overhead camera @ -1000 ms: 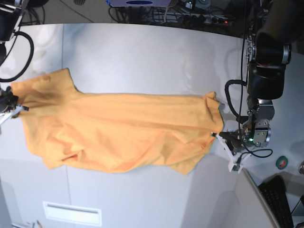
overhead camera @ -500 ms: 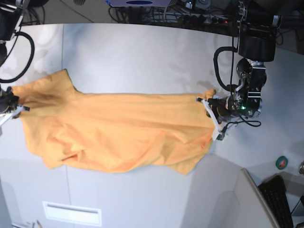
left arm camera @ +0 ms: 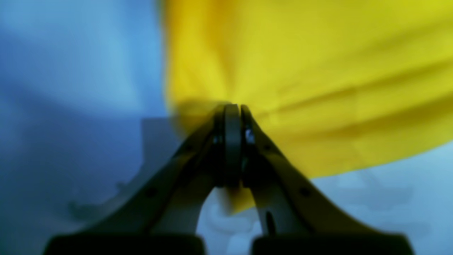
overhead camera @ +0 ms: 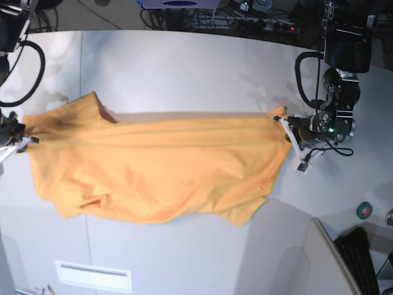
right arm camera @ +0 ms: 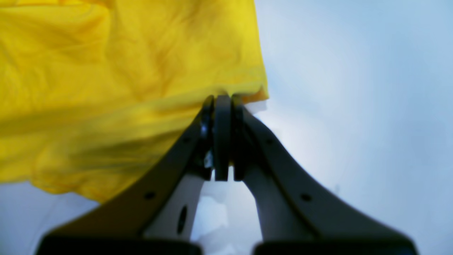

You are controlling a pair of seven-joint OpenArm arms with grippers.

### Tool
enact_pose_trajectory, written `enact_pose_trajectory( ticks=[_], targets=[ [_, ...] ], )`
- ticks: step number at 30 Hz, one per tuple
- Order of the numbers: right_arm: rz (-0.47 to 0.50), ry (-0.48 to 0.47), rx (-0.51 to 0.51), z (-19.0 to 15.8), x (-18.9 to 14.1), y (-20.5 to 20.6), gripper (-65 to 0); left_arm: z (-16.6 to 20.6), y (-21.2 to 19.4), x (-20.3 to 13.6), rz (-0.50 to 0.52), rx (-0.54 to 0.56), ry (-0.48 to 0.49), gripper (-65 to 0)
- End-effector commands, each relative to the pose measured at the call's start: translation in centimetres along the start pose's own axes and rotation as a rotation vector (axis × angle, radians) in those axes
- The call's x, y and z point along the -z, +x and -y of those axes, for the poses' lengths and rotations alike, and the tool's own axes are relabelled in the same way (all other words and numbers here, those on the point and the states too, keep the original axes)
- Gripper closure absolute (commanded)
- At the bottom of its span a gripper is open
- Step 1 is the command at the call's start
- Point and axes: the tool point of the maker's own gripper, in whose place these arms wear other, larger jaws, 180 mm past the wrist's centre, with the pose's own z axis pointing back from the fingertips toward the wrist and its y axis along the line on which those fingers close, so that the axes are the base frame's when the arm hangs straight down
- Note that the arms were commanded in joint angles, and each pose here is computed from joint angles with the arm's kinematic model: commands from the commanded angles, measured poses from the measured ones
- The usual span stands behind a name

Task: Layout the t-shirt on the table in an organized manner, then fold the t-shirt properly
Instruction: 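Drag the shirt with both grippers to straighten it diagonally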

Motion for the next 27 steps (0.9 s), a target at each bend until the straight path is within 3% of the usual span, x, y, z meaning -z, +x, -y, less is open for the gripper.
enact_pose_trajectory(
  ticks=[1,7,11,16,22,27],
  targets=[
    [0.048,-0.014,-0.011,0.7,-0.7,1.7,0.0,-1.8,1.5,-0.8,0.035,0.011,0.039,0.0],
    [0.016,0.008,0.006,-0.4,-0.2,-0.2,0.0,-3.9,3.7,-1.8,0.073,0.014,0.076,0.0],
    [0.002,0.012,0.01,-0.6,-0.2,-1.1,0.0,-2.0,5.6,-2.5,0.133,0.048,0.053,0.0],
    [0.007,0.016,0.011,-0.7,-0.2,-0.9,0.0,1.3,5.8,-2.1,0.138,0.049,0.003,0.0],
    [0.161,0.036,-0.048,-3.1,-3.2,4.4,0.0,1.1,6.3,-1.8,0.145,0.019,-0.002,0.0],
    [0.186,0.058,-0.042,-4.4,-3.8,8.8,0.0,1.6,7.6,-2.9,0.191,0.048,0.0,0.0]
  ],
)
